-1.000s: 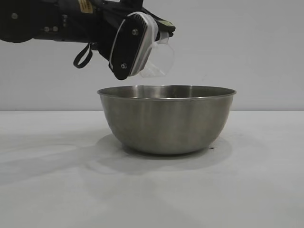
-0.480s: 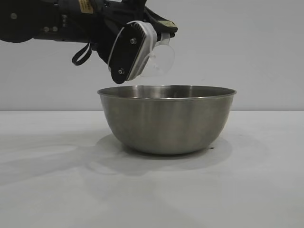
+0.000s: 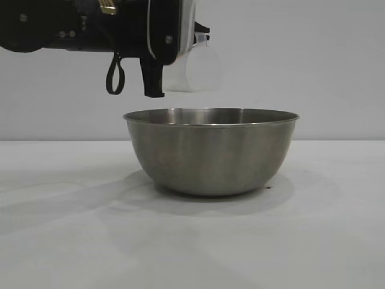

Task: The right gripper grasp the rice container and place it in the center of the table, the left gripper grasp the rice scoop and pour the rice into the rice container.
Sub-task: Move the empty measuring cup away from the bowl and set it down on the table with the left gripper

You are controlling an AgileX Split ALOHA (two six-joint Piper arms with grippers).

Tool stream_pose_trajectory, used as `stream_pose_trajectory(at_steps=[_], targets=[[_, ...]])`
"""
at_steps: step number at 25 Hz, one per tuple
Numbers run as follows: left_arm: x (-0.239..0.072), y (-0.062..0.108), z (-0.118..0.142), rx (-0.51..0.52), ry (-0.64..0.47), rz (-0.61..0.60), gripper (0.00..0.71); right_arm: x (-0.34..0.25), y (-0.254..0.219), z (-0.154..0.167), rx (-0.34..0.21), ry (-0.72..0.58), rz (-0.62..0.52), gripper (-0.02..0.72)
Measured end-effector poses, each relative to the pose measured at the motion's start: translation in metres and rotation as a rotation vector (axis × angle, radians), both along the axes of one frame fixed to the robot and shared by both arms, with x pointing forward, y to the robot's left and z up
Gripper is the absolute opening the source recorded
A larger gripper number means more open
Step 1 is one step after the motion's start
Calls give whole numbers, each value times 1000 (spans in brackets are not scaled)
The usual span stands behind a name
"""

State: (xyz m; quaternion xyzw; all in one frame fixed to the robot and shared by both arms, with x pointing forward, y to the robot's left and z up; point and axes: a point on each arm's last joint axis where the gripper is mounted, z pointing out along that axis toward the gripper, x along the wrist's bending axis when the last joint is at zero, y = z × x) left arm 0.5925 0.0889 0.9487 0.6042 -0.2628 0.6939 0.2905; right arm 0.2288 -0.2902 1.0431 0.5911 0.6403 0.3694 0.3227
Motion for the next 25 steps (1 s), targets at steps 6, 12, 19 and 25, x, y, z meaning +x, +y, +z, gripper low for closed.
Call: stream_pose_trajectory(at_steps=[6, 12, 19, 25], targets=[[4, 5, 1, -225, 201, 25, 0, 0, 0, 0, 0, 0, 0, 378], [7, 8, 2, -423, 365, 35, 0, 0, 0, 0, 0, 0, 0, 378], [10, 13, 2, -711, 583, 34, 0, 0, 0, 0, 0, 0, 0, 378], [12, 16, 3, -911, 720, 28, 0, 0, 0, 0, 0, 0, 0, 378]])
